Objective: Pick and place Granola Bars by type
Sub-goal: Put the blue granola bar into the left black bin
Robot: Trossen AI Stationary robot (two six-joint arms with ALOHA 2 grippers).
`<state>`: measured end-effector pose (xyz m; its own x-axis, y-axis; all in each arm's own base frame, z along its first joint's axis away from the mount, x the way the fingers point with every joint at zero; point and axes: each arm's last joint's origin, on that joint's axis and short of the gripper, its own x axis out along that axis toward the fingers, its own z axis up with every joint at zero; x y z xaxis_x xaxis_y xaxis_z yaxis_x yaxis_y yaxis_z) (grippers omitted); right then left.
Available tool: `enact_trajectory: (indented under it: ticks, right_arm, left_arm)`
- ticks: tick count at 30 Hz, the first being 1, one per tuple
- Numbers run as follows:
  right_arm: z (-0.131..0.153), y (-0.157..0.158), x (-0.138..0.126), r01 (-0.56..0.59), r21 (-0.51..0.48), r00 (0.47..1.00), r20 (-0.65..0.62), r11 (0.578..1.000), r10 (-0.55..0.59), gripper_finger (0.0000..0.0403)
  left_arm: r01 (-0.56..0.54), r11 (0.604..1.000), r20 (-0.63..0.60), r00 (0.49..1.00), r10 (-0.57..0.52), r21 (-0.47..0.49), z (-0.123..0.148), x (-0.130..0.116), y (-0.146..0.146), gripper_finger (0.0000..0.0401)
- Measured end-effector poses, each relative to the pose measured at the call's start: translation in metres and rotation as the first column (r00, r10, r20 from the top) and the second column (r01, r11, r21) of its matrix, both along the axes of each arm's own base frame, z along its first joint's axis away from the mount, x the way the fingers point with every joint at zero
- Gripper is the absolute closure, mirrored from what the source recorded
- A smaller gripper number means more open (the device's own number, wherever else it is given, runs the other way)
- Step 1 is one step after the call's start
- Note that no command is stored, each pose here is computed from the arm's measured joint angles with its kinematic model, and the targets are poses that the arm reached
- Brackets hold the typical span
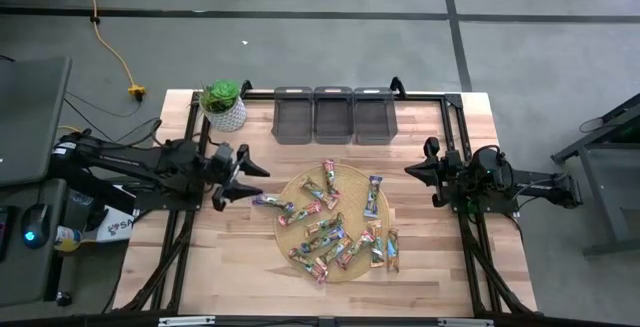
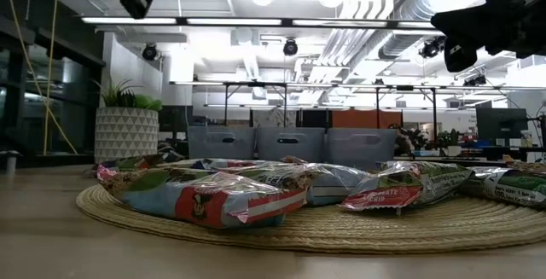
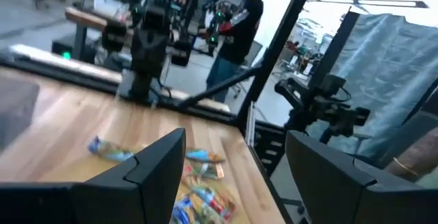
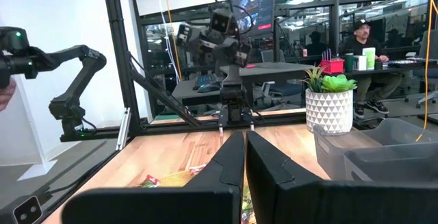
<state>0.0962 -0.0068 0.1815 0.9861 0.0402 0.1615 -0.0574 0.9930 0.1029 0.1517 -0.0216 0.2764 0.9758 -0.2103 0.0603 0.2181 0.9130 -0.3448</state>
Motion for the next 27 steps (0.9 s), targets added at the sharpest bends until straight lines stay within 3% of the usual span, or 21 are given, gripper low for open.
enact_trajectory:
  ticks: [17, 23, 27]
  right_arm:
    - [0.0000, 0.0000, 0.0000, 0.000, 0.000, 1.000, 0.000, 1.000, 0.000, 0.0402]
    - [0.0000, 0.0000, 0.0000, 0.000, 0.000, 1.000, 0.000, 1.000, 0.000, 0.0402]
    - [0.0000, 0.0000, 0.0000, 0.000, 0.000, 1.000, 0.000, 1.000, 0.000, 0.0402]
  left_arm:
    - [-0.096, 0.995, 0.001, 0.995, 0.096, -0.018, 0.0030, 0.0010, 0.0027, 0.0153]
    - [-0.162, 0.987, -0.006, 0.987, 0.163, 0.017, 0.0017, 0.0012, 0.0046, 0.0153]
    - [-0.206, 0.975, -0.062, 0.975, 0.212, 0.089, 0.0020, 0.0000, 0.0061, 0.0153]
